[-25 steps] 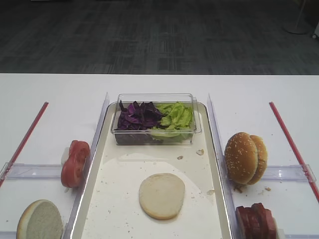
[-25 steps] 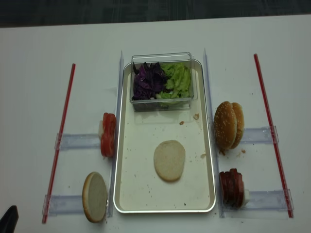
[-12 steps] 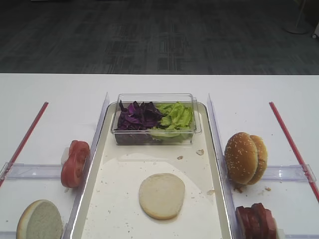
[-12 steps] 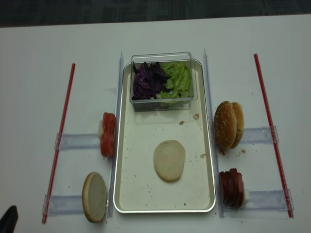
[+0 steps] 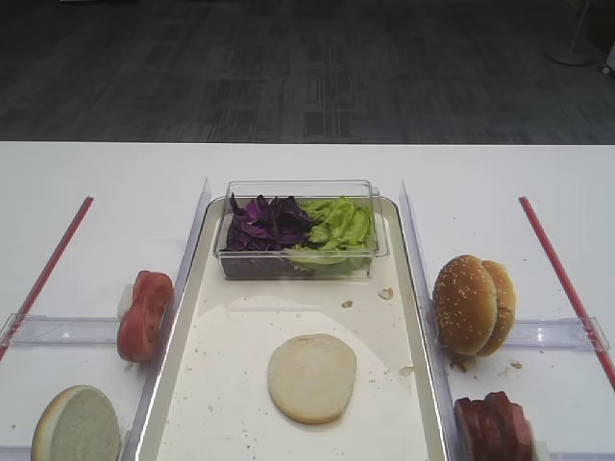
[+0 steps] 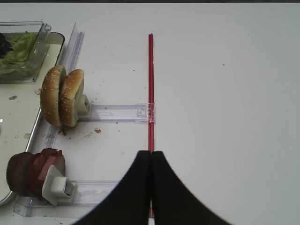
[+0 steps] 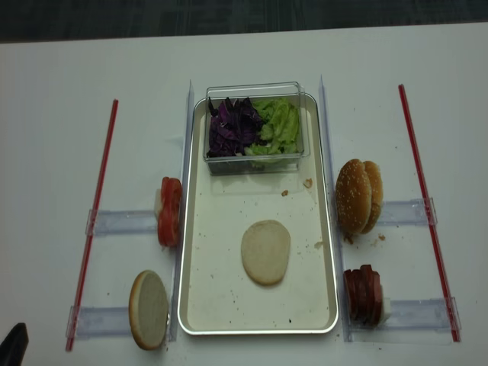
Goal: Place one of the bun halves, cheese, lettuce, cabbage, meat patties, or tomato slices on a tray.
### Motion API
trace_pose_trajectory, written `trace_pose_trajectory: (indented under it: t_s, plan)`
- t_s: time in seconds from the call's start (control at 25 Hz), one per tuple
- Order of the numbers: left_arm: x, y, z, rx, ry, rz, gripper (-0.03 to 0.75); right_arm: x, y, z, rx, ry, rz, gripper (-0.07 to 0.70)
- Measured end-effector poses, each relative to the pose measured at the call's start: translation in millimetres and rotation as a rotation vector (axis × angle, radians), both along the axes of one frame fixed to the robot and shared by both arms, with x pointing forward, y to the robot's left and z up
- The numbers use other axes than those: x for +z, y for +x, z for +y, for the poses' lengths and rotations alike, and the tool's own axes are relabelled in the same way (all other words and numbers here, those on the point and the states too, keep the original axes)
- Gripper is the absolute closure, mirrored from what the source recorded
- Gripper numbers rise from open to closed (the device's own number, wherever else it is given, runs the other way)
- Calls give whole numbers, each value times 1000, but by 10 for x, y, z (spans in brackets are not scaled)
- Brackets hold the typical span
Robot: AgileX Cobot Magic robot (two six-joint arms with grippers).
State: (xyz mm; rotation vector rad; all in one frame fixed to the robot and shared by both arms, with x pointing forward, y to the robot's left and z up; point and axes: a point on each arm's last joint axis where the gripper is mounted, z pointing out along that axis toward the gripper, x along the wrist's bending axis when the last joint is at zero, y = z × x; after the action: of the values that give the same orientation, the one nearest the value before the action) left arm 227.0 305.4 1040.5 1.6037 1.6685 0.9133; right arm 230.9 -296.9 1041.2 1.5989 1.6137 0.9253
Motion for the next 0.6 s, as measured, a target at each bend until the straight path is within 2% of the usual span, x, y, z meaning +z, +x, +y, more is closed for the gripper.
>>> trace_pose_trajectory:
  t_s: [0.6]
  plan:
    - [0,0,0,0,0,0,276,0,0,0,0,0,0,267]
